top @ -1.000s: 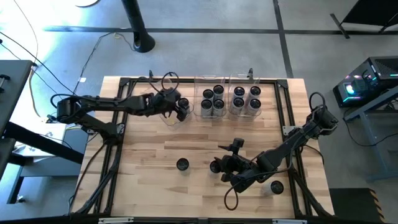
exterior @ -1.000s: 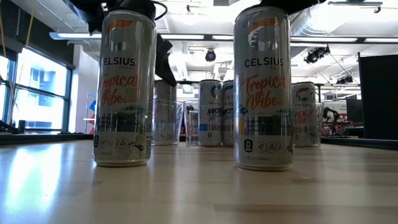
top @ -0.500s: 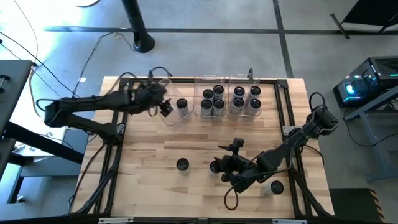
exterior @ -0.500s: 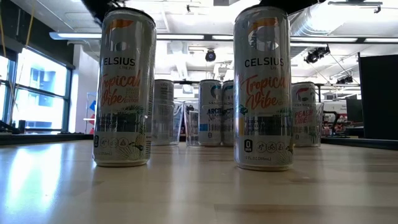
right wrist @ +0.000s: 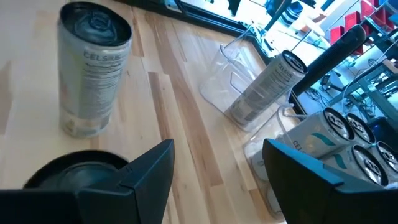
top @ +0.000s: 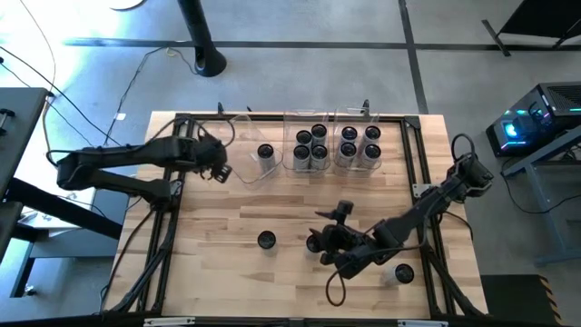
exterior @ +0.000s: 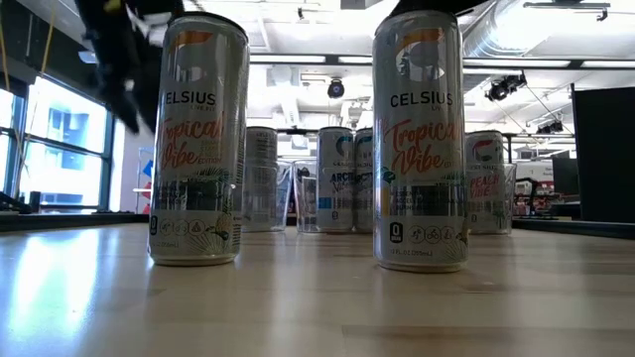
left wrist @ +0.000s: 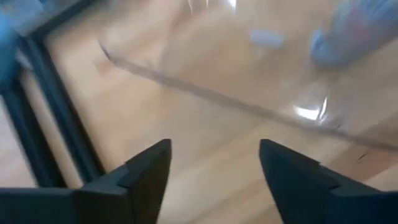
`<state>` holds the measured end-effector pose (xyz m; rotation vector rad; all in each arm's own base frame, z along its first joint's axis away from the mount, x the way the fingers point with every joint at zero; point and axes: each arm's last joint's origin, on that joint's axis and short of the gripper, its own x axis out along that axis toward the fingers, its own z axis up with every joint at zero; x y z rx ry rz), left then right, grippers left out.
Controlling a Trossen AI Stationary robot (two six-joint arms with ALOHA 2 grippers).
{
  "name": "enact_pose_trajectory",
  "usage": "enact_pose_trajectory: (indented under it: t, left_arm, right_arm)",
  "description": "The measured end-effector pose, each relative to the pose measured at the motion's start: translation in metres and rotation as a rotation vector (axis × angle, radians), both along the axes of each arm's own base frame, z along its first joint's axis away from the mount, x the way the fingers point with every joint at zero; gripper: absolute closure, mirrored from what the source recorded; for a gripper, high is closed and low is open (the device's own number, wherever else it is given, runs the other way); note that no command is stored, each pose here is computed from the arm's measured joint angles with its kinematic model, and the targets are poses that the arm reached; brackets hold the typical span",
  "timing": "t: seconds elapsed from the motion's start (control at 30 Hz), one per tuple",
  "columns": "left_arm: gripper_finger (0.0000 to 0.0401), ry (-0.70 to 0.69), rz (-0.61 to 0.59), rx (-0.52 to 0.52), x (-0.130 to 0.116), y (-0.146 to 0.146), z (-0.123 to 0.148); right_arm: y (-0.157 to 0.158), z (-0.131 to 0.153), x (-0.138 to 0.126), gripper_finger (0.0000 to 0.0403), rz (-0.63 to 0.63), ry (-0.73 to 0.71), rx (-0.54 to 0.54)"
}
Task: Sort soda cans
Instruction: Adjust the left transparent bin on the table, then put the top left white-yellow soda can into the left transparent bin
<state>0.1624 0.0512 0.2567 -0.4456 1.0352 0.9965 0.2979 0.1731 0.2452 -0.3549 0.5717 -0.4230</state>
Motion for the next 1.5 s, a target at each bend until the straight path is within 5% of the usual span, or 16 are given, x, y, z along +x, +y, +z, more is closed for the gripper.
enact_pose_trajectory:
  t: [0.23,0.57,1.03,1.5]
  left_arm:
    - [0.0266,0.121,0.13,-0.069,-0.009,0.025,-0.058]
    - [0.0358,-0.055,0.163,0.063,0.005,0.081,-0.084]
    - [0.0394,-0.245,0.031,0.2,0.028,0.139,-0.107]
    - [0.0394,-0.193,0.043,0.282,0.021,0.137,-0.092]
  right_arm:
    - [0.0,0.0,0.0,0.0165,0.018,0.019,-0.028]
    - [-0.004,0.0,0.003,0.0165,0.018,0.025,-0.029]
    - [-0.003,0.001,0.003,0.0165,0.004,0.003,0.0]
    - [-0.003,0.002,0.004,0.0165,-0.009,-0.026,0.01]
